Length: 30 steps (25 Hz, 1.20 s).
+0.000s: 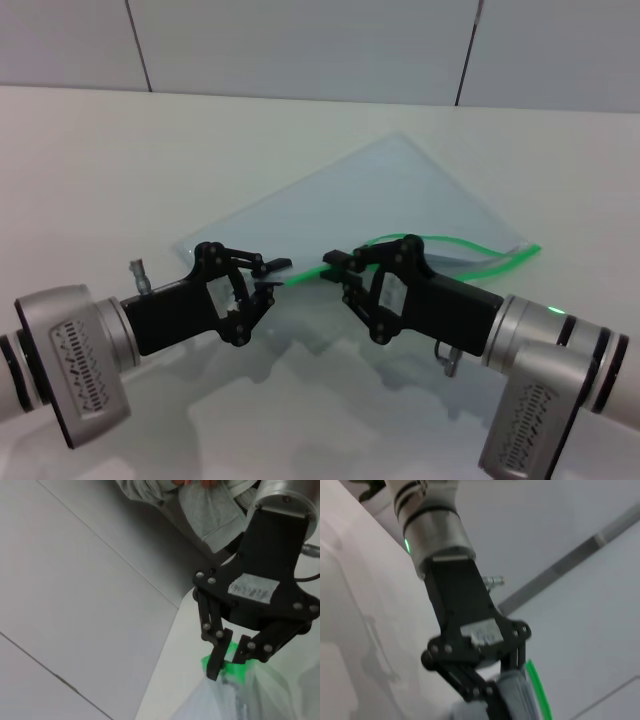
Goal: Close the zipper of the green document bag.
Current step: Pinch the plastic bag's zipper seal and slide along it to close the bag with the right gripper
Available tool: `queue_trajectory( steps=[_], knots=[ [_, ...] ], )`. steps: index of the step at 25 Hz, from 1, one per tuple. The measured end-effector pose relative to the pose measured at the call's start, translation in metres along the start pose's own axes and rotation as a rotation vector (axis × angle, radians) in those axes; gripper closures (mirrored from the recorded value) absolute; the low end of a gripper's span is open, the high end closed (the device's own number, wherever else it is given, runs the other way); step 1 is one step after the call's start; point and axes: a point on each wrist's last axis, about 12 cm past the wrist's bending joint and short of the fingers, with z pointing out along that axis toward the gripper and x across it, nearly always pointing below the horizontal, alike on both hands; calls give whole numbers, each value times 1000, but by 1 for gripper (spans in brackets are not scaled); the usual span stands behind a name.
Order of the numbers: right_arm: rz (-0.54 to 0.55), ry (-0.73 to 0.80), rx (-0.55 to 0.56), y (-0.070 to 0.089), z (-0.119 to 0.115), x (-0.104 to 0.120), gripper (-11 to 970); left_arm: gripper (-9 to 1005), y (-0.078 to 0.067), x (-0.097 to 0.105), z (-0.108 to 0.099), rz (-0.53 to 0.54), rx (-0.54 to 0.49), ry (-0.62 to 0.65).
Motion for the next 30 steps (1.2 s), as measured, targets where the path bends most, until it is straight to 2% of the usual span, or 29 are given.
queue_trajectory(
  steps=[16,24,30],
  knots=[
    [35,86,51,4,-16,13,882,963,-1,0,-3,2,-6,1],
    [62,210,122,0,-38,34,881,964,-5,-1,-8,-7,-10,-10],
    [101,339,238,-7,-63,54,882,965,-8,-1,-11,-10,-6,-6]
  ],
)
